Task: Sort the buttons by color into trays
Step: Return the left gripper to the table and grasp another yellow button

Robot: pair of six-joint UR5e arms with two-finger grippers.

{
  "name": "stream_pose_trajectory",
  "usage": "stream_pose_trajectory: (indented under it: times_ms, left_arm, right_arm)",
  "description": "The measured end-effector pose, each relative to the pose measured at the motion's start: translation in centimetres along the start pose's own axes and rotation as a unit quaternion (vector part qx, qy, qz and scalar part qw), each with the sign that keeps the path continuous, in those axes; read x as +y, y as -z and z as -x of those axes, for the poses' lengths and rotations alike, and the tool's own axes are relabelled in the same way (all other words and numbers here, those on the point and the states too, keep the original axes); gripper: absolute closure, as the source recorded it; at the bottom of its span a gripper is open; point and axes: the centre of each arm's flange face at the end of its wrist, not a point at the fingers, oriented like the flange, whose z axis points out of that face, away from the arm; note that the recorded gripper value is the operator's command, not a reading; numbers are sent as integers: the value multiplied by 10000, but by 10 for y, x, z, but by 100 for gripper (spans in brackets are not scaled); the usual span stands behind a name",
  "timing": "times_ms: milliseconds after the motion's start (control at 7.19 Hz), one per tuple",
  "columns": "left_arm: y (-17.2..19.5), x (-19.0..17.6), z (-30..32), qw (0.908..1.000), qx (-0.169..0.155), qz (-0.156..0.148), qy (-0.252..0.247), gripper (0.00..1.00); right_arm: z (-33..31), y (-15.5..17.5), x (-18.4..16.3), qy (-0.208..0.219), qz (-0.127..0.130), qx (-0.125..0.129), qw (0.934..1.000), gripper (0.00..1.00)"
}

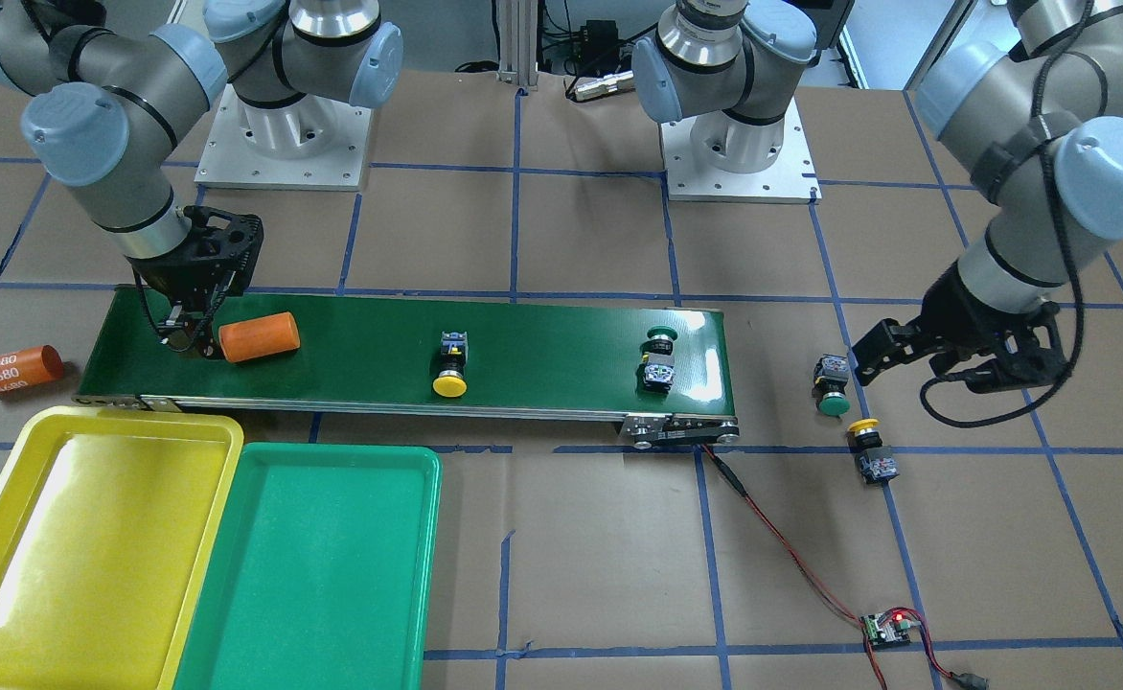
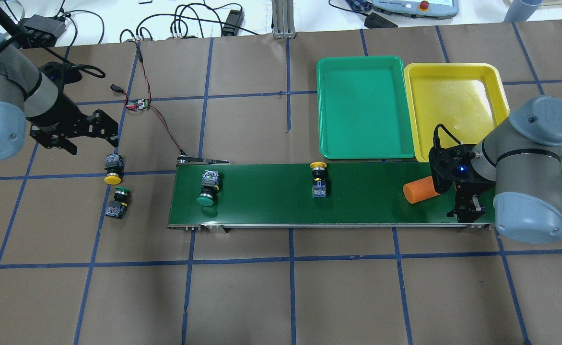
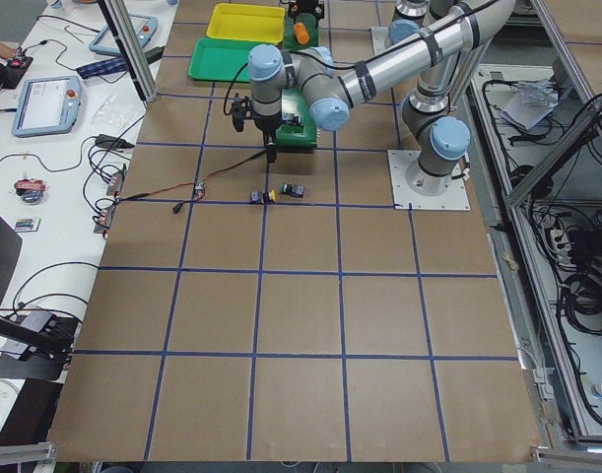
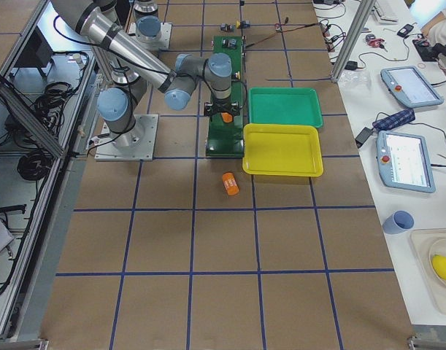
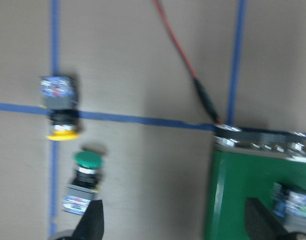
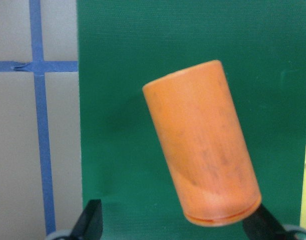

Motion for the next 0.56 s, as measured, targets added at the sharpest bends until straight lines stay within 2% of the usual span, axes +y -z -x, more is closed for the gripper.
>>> stream_pose_trajectory:
  times_ms: [278,556]
  left_arm:
    - [-38,-18,40,9998,29,38,207,0]
    - [-78,-28,45,9993,89,209,293,0]
  right_arm:
    - [-1,1,0,24,10,13,10000,0]
    - [-3,5,0,96,36,62,9999,0]
